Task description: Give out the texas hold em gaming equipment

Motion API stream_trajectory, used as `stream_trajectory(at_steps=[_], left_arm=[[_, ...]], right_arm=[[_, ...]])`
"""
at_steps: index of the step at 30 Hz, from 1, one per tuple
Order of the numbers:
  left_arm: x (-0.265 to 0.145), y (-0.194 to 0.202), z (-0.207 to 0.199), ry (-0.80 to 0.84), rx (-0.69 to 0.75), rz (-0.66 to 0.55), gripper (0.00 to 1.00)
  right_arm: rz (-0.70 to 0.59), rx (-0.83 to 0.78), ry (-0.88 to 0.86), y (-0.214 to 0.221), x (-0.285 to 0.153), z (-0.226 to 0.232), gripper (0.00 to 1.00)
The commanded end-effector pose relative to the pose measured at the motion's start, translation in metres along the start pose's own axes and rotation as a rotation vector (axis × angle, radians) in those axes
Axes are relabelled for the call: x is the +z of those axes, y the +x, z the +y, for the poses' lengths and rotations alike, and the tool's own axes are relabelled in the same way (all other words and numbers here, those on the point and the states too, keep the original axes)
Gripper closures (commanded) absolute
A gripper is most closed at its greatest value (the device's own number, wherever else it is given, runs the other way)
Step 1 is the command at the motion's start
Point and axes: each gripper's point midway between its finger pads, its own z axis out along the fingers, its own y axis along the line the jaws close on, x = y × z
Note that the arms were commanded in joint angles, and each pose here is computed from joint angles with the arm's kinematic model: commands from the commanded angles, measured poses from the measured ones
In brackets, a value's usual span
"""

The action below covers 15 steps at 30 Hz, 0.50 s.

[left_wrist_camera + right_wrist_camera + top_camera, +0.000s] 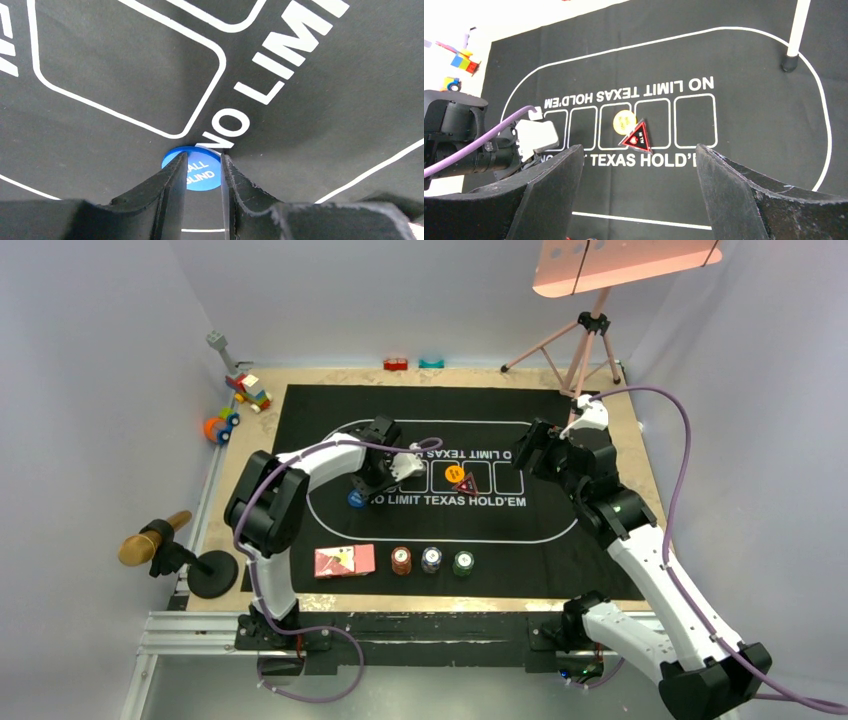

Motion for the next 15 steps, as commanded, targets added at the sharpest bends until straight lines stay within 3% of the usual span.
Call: stream_trajectory(at_steps=[1,15], left_arm=[[-0.013,0.011,0.021,-0.09,0.027,0.011,0.65],[-0.02,0.058,0.066,-0.133,-0.114,0.045,0.63]], right_arm=[[-0.056,0.023,-0.011,-0.015,-0.006,0.003,0.14],[0.048,-0.015,0.052,0.008,0.028,-0.004,0.14]])
